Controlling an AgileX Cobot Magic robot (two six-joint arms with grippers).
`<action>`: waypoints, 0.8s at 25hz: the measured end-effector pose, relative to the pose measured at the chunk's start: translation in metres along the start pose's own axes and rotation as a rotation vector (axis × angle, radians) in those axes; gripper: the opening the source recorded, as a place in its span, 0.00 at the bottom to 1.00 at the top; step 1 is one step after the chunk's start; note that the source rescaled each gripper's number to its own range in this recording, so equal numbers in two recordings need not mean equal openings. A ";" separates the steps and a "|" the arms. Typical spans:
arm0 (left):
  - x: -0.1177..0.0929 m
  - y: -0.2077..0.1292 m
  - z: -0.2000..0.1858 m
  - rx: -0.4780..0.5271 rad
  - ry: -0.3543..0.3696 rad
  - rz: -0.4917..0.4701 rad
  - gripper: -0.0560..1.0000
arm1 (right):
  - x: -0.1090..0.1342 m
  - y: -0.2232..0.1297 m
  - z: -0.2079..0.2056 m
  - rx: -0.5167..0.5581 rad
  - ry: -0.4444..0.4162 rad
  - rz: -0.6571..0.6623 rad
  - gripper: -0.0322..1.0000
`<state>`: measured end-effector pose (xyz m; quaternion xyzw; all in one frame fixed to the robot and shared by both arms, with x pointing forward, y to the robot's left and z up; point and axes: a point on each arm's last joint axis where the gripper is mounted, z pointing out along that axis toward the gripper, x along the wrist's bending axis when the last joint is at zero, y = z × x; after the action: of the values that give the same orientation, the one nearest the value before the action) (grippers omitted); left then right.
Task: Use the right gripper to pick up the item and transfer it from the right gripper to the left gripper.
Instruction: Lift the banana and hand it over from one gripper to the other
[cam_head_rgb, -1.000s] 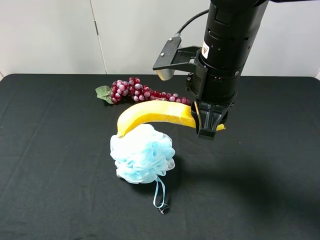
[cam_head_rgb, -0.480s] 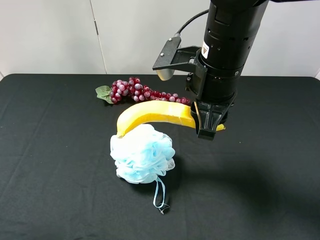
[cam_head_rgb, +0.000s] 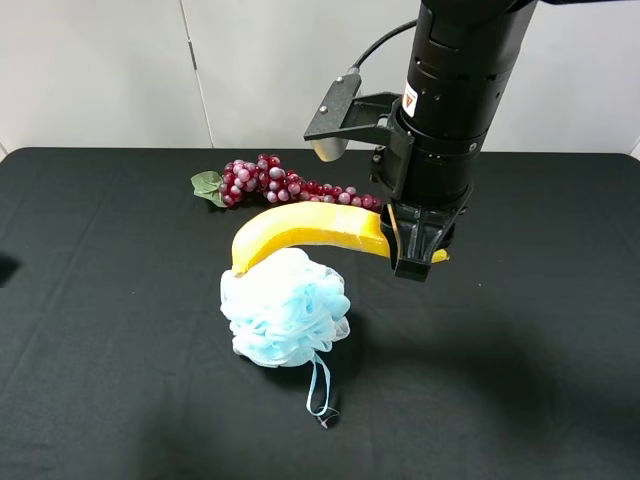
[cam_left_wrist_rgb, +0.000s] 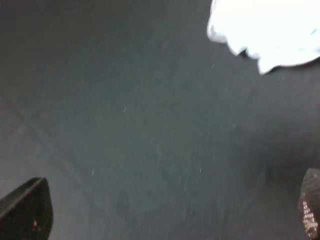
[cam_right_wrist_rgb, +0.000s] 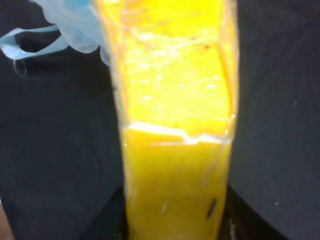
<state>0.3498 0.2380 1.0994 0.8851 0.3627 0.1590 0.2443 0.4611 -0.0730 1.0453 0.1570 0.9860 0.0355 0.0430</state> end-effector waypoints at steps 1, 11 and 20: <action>-0.001 0.005 0.005 -0.005 -0.018 0.016 0.98 | 0.000 0.000 0.000 0.000 0.001 0.000 0.03; -0.021 0.042 0.056 -0.020 -0.156 0.085 0.98 | 0.000 0.000 0.000 -0.001 0.003 0.001 0.03; -0.043 0.064 0.084 -0.102 -0.205 0.126 0.98 | 0.000 0.000 0.000 -0.001 0.003 0.001 0.03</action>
<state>0.3952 0.1408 1.0600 0.9041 0.2711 0.1010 0.3144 0.4609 -0.0727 1.0456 0.1574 0.9860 0.0365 0.0419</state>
